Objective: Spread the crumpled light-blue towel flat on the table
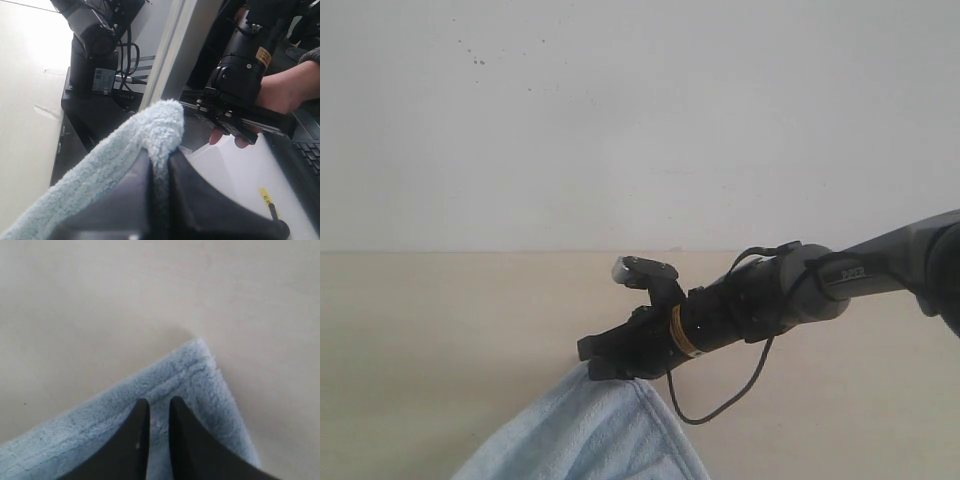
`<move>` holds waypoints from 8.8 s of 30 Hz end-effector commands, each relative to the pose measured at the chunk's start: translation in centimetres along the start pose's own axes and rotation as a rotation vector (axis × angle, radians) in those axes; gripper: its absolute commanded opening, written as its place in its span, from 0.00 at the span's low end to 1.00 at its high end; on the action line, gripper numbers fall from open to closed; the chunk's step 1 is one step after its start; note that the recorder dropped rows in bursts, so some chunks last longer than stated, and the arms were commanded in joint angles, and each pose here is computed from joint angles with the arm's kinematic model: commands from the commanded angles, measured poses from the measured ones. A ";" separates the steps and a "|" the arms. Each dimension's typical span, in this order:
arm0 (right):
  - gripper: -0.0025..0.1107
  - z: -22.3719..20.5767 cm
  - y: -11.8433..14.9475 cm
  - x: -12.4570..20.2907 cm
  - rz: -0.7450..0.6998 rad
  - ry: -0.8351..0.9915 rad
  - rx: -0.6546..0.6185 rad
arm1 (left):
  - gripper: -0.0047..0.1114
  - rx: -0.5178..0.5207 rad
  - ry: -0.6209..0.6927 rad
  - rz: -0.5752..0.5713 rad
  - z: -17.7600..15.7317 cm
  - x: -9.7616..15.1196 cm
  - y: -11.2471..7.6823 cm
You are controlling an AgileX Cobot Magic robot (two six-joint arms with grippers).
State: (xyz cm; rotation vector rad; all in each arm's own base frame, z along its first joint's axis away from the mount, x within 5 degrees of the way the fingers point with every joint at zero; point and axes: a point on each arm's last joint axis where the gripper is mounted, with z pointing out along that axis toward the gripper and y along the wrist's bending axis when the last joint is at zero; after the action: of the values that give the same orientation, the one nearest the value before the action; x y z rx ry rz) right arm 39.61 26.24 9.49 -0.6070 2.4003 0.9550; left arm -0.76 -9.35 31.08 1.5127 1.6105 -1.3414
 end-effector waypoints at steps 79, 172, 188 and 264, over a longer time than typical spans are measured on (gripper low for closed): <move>0.02 -6.2 2.1 -3.8 -0.149 0.014 -0.470 | 0.08 -0.170 -0.100 0.098 -0.2 -0.9 1.4; 0.02 -0.4 -5.2 3.9 -0.569 0.379 0.922 | 0.08 -0.463 -0.236 0.141 -1.1 -2.1 3.9; 0.02 -12.3 -11.8 0.6 -0.140 0.408 1.005 | 0.08 -0.497 -0.156 0.197 -1.1 -1.4 4.2; 0.02 -12.1 -6.4 -0.6 -0.175 0.410 0.826 | 0.08 -0.815 0.247 -0.579 5.7 5.7 19.7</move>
State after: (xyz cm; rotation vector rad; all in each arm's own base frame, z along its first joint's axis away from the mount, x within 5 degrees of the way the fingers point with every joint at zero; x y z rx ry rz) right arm 40.53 13.40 13.96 -0.7024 2.7220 -0.3023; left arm 15.69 -15.13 18.50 0.7498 2.4713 -0.5881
